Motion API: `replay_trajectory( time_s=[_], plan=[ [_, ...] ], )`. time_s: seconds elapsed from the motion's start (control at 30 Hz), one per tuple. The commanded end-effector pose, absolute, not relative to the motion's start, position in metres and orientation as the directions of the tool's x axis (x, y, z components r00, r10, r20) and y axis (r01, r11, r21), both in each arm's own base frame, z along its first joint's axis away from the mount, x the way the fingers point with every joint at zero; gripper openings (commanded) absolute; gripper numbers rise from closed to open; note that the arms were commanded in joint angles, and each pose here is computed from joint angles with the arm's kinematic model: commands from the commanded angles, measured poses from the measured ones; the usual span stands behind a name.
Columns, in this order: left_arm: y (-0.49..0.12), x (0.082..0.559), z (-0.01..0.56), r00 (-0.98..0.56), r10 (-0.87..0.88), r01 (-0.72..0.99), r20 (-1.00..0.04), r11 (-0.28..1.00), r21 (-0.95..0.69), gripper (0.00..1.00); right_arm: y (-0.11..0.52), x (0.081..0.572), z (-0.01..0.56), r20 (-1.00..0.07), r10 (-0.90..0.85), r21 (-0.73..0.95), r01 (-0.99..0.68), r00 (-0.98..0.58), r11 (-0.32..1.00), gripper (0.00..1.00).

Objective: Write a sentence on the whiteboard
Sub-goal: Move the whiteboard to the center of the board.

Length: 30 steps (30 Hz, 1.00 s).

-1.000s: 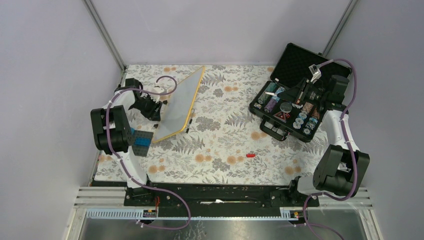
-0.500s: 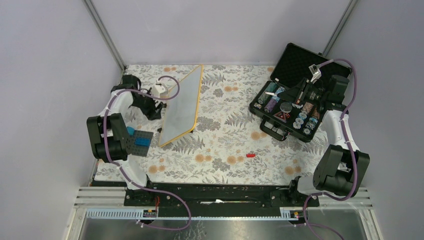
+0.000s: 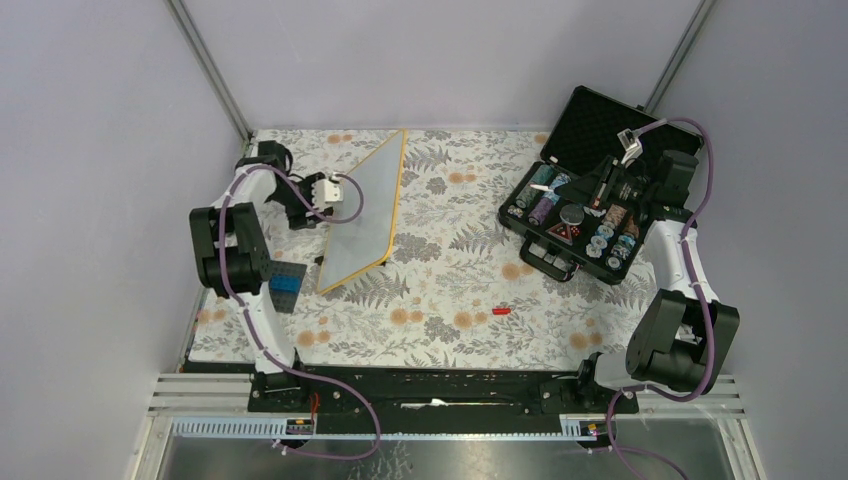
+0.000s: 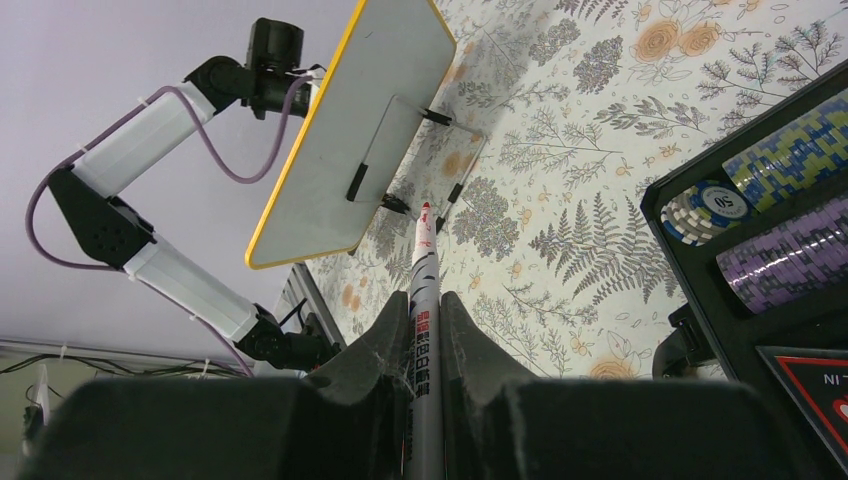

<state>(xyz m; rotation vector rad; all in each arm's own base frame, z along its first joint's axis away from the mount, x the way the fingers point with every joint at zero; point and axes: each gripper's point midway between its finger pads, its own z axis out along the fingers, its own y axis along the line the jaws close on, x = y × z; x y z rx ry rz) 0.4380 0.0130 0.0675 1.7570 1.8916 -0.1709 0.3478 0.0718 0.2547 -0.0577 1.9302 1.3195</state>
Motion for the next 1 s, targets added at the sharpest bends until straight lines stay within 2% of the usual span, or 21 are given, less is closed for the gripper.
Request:
replay_trajectory(
  time_s=[0.0, 0.2, 0.4, 0.47, 0.63, 0.83, 0.97],
  plan=[
    [0.001, 0.455, 0.065, 0.131, 0.901, 0.95, -0.413, 0.005, 0.312, 0.71, 0.075, 0.345, 0.259, -0.636, 0.36, 0.757, -0.46, -0.683, 0.464, 0.0],
    [-0.005, 0.469, 0.048, 0.13, 0.914, 0.952, -0.384, -0.007, 0.306, 0.7, 0.075, 0.343, 0.255, -0.629, 0.353, 0.758, -0.446, -0.692, 0.476, 0.0],
    [-0.02, 0.471, 0.045, 0.152, 0.907, 0.953, -0.392, -0.03, 0.302, 0.65, 0.075, 0.342, 0.254, -0.635, 0.347, 0.752, -0.451, -0.69, 0.48, 0.0],
    [-0.025, 0.47, 0.044, 0.151, 0.905, 0.955, -0.398, -0.03, 0.294, 0.58, 0.075, 0.342, 0.253, -0.633, 0.348, 0.754, -0.449, -0.691, 0.48, 0.0],
    [-0.026, 0.466, 0.04, 0.108, 0.908, 0.963, -0.406, 0.006, 0.27, 0.31, 0.075, 0.341, 0.254, -0.637, 0.346, 0.751, -0.453, -0.689, 0.48, 0.0],
    [-0.033, 0.454, 0.047, -0.067, 0.865, 0.961, -0.498, 0.191, 0.201, 0.09, 0.076, 0.34, 0.256, -0.645, 0.341, 0.745, -0.463, -0.684, 0.48, 0.0],
    [-0.03, 0.442, 0.046, -0.188, 0.825, 0.923, -0.534, 0.334, 0.19, 0.0, 0.076, 0.339, 0.257, -0.651, 0.337, 0.741, -0.471, -0.68, 0.479, 0.0]
  ],
)
